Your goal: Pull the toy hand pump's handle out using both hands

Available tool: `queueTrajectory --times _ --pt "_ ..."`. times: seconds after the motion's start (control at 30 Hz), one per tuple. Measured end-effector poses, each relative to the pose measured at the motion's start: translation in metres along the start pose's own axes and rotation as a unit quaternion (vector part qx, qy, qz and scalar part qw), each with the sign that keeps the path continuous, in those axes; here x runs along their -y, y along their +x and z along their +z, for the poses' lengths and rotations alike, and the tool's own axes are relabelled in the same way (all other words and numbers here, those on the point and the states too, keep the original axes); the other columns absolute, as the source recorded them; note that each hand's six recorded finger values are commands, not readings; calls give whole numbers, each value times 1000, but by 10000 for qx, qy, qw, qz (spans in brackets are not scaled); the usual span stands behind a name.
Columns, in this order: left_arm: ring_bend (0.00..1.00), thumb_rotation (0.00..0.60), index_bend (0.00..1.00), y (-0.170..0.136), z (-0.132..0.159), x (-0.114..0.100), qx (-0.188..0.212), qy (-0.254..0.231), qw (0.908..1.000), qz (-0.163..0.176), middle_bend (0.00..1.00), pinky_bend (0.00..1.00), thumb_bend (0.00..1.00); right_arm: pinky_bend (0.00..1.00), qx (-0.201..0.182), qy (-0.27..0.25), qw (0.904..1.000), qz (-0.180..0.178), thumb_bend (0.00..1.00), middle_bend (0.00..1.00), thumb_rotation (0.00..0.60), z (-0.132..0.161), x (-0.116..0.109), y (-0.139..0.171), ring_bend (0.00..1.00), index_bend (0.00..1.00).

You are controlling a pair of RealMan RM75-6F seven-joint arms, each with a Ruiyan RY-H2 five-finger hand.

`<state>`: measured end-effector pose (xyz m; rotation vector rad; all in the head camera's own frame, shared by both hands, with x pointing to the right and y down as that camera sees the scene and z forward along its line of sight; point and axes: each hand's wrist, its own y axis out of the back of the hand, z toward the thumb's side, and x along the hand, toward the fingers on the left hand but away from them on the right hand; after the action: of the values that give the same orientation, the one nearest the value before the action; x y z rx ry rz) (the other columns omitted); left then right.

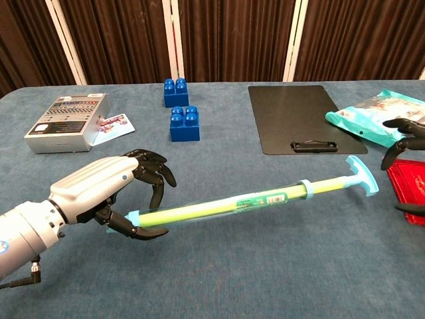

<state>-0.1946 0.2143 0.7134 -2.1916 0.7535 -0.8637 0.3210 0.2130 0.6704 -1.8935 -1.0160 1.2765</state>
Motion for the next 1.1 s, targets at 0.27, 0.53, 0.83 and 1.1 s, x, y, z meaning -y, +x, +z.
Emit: queueTrajectory --times 0.27,0.53,0.83,1.1 --pt "104 600 755 3 2 5 75 -36 10000 -37 289 31 411 0 -147 -20 9999 -25 231 0 600 12 1 -4 0 375" --pt "104 600 756 11 6 7 171 -121 9998 -32 299 31 405 0 -186 -150 9997 99 233 0 600 17 6 -7 0 322" --pt "104 600 756 20 6 9 295 -232 9993 -40 309 31 404 0 -157 -257 9989 360 236 0 600 16 20 -13 0 320" --pt "104 600 756 27 0 6 345 -167 9993 47 316 31 402 0 -56 -402 9978 524 278 0 600 5 30 -18 0 360"
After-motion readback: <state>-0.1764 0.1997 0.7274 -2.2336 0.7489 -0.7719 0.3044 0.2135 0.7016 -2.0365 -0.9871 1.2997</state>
